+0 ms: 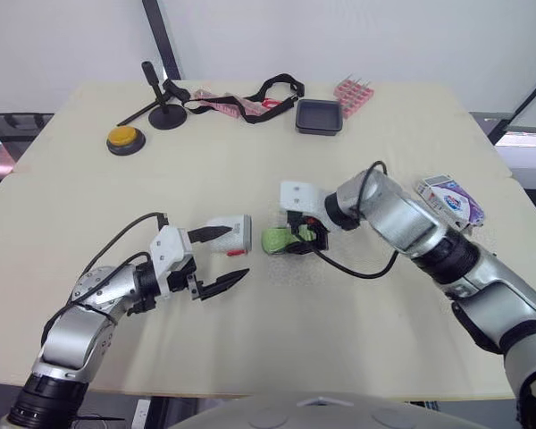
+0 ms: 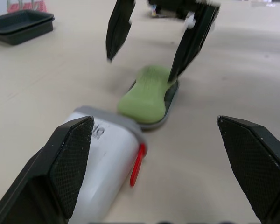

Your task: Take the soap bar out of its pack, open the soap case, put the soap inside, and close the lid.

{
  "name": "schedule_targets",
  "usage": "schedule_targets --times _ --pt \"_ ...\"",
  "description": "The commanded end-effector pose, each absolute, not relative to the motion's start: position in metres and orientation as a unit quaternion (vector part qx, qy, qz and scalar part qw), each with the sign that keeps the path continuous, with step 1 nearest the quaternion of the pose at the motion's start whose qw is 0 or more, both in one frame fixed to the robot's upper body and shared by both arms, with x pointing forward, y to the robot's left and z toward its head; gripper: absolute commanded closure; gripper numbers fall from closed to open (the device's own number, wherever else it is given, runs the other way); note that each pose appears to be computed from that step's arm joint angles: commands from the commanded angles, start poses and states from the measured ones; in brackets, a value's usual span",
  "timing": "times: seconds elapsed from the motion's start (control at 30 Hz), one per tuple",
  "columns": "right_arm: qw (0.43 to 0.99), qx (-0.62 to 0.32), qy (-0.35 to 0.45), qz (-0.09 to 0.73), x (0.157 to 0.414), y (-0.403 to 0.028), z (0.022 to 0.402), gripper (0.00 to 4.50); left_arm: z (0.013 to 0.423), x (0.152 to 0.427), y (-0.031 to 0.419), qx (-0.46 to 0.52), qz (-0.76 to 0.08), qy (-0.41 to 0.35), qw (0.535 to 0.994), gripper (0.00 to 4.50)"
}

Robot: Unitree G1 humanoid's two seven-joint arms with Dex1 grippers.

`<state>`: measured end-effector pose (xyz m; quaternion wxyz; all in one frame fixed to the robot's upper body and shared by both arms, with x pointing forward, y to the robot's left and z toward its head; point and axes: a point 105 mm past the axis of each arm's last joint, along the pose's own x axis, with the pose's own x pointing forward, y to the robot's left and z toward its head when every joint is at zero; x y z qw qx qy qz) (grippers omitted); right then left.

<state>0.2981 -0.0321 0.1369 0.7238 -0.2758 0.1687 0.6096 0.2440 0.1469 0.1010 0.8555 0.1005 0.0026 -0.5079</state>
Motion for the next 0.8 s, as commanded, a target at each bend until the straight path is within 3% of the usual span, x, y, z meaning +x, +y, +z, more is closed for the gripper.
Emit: schedule_targets --times 0.03,0.23,0.53,0.8 --pt "0.748 -0.212 0.094 0.622 0.280 -0.047 0.162 0.04 0.109 0.252 0.160 0.134 -0.507 -0.007 0.851 0.00" --pt "0.768 -0.175 0.031 0.615 0.250 -0.080 0.152 0.04 0.109 0.275 0.172 0.167 -0.526 0.009 0.834 0.00" --pt "0.794 -0.127 -0.020 0.594 0.223 -0.107 0.135 0.04 0.106 0.296 0.166 0.226 -0.620 0.068 0.749 0.00" --pt "0.820 -0.103 -0.010 0.563 0.209 -0.125 0.103 0.04 0.102 0.312 0.155 0.267 -0.661 0.092 0.695 0.00"
